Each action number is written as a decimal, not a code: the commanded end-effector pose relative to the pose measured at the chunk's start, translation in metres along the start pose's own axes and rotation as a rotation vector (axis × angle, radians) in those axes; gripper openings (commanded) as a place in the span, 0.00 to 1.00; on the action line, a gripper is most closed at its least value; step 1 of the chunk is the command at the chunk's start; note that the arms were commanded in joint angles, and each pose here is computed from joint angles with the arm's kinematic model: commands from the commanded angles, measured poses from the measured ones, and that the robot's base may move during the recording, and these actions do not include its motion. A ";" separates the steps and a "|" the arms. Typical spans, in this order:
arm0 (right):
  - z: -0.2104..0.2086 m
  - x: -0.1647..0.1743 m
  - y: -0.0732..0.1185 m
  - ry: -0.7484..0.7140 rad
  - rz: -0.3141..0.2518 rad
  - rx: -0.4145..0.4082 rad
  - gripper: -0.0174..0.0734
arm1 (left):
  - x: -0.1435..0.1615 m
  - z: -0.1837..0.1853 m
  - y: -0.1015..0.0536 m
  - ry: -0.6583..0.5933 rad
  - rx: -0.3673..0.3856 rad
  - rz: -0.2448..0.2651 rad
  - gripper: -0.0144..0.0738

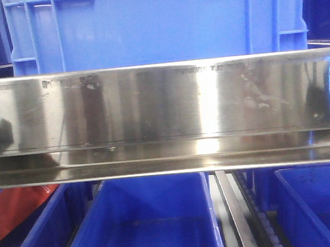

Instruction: Place valve from conveyor to right shelf box

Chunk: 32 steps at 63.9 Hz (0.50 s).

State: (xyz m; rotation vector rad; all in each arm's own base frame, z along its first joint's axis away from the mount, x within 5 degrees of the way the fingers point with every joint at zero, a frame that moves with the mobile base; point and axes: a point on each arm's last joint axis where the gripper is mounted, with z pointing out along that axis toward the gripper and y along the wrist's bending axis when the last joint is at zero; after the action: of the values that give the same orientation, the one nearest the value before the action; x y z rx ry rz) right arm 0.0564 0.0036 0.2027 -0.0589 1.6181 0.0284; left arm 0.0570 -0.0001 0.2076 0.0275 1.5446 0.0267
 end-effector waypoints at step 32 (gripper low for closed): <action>0.000 -0.004 -0.001 -0.070 0.016 0.017 0.01 | -0.003 -0.001 0.000 -0.028 -0.004 -0.013 0.04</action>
State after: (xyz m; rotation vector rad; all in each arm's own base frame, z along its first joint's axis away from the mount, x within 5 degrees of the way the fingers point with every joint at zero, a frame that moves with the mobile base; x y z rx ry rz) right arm 0.0566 0.0030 0.2055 -0.0396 1.5753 0.0337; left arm 0.0570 -0.0001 0.2074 0.0275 1.5453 0.0267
